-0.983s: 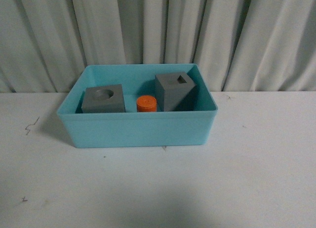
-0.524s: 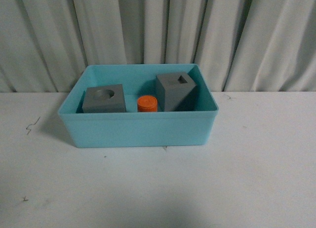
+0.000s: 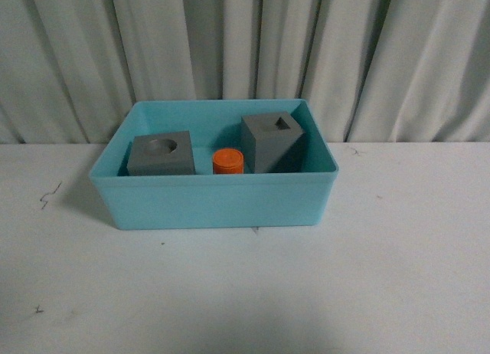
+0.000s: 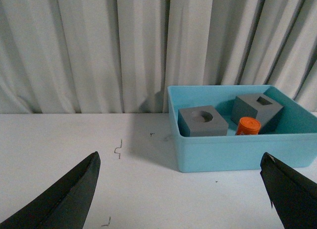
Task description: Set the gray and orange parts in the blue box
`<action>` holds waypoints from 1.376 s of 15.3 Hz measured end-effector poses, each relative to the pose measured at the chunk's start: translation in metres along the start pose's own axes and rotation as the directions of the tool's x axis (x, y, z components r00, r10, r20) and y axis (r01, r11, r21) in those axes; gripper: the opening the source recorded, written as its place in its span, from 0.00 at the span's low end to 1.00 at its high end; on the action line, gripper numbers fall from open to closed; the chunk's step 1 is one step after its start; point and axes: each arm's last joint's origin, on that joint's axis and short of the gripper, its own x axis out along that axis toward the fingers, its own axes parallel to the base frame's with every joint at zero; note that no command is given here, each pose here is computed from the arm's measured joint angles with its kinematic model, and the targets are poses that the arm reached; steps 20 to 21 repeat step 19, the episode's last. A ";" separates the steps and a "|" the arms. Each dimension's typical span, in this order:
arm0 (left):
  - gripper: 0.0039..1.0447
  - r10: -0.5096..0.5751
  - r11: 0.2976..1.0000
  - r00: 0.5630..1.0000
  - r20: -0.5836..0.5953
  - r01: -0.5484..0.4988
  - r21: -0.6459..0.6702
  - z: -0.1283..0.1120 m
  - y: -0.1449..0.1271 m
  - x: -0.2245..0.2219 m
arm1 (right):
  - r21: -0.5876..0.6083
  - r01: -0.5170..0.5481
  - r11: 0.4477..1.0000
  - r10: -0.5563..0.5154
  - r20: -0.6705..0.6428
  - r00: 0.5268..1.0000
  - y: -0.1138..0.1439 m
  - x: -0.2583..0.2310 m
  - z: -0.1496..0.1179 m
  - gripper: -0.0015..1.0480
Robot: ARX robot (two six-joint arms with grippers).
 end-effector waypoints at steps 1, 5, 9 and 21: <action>0.94 0.000 1.000 1.000 0.000 0.000 0.000 0.000 0.000 0.000 | 0.000 0.000 1.000 0.000 0.000 1.000 0.000 0.000 0.000 0.54; 0.94 0.000 1.000 1.000 0.000 0.000 0.000 0.000 0.000 0.000 | 0.001 0.000 1.000 0.000 0.000 1.000 0.000 0.000 0.000 0.96; 0.94 0.000 1.000 1.000 0.000 0.000 0.000 0.000 0.000 0.000 | 0.000 0.000 1.000 0.000 0.000 1.000 0.000 0.000 0.000 0.94; 0.94 0.000 1.000 1.000 0.000 0.000 0.000 0.000 0.000 0.000 | 0.000 0.000 1.000 0.000 0.000 1.000 0.000 0.000 0.000 0.94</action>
